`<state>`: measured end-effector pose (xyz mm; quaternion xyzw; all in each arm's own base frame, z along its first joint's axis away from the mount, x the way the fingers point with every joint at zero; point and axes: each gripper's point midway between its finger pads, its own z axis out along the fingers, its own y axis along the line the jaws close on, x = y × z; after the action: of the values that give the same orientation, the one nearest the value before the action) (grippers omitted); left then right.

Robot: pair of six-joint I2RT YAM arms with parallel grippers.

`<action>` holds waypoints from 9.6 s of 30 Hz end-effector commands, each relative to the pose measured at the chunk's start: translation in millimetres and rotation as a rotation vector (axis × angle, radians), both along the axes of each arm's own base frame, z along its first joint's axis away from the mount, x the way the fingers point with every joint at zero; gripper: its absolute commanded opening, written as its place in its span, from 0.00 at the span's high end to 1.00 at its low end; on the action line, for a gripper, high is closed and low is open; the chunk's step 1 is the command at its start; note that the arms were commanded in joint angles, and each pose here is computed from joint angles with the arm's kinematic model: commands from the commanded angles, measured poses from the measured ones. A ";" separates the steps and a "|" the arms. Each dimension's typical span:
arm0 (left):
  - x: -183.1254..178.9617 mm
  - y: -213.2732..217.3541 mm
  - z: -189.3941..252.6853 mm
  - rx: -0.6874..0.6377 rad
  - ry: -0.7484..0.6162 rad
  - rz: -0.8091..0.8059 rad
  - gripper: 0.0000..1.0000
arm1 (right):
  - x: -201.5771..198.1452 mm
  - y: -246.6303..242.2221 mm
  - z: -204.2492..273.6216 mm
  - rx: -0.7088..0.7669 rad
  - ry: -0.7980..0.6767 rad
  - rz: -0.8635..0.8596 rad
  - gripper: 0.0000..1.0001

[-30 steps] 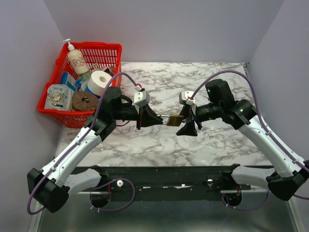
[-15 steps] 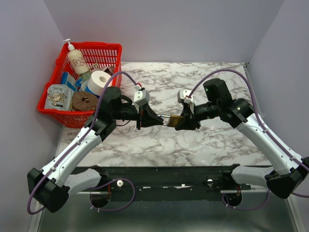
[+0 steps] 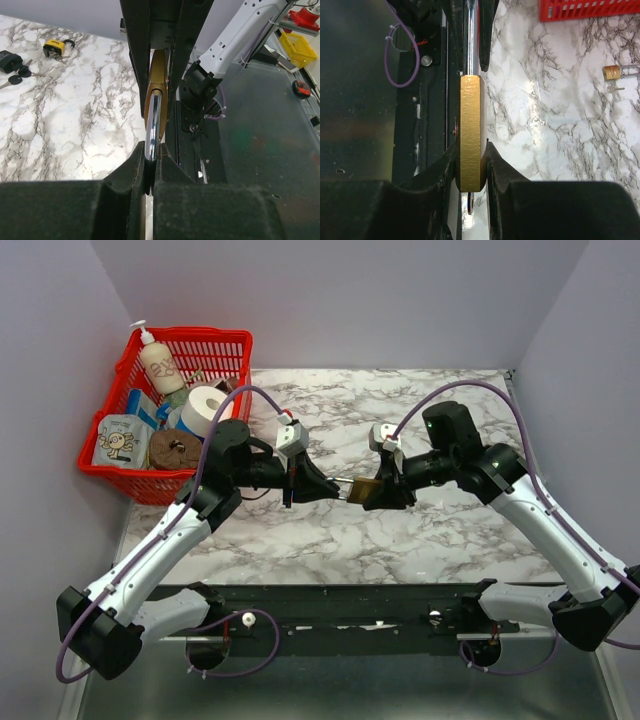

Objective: Lock with the key
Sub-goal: Lock the lock, then place the lock at the center of the board.

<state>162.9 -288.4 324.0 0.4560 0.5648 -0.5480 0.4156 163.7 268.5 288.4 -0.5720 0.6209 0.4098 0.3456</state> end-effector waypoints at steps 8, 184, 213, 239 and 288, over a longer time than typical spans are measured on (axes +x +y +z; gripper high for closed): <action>-4.4 -23.4 29.8 -0.131 -0.138 -0.029 1.00 | -24.4 27.4 37.5 0.160 0.012 0.182 0.99; 160.6 -93.7 7.7 -0.185 1.051 0.651 1.00 | 129.3 -45.2 -26.6 0.099 0.070 -0.729 0.80; 234.6 -56.9 -24.7 -0.039 0.895 1.010 1.00 | 119.5 -63.2 -63.0 0.042 0.183 -0.888 0.99; 250.2 -74.6 -227.4 0.611 0.828 1.022 1.00 | 182.8 -102.0 -115.2 -0.030 0.308 -1.081 0.99; 268.4 -69.0 -230.3 0.632 0.750 1.075 0.02 | 242.9 -102.9 -194.6 -0.059 0.505 -1.232 0.99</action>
<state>416.8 -356.7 44.9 -0.0176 0.9634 -0.1790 0.1988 387.6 170.1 88.0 -0.0262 0.9126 0.2438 0.3271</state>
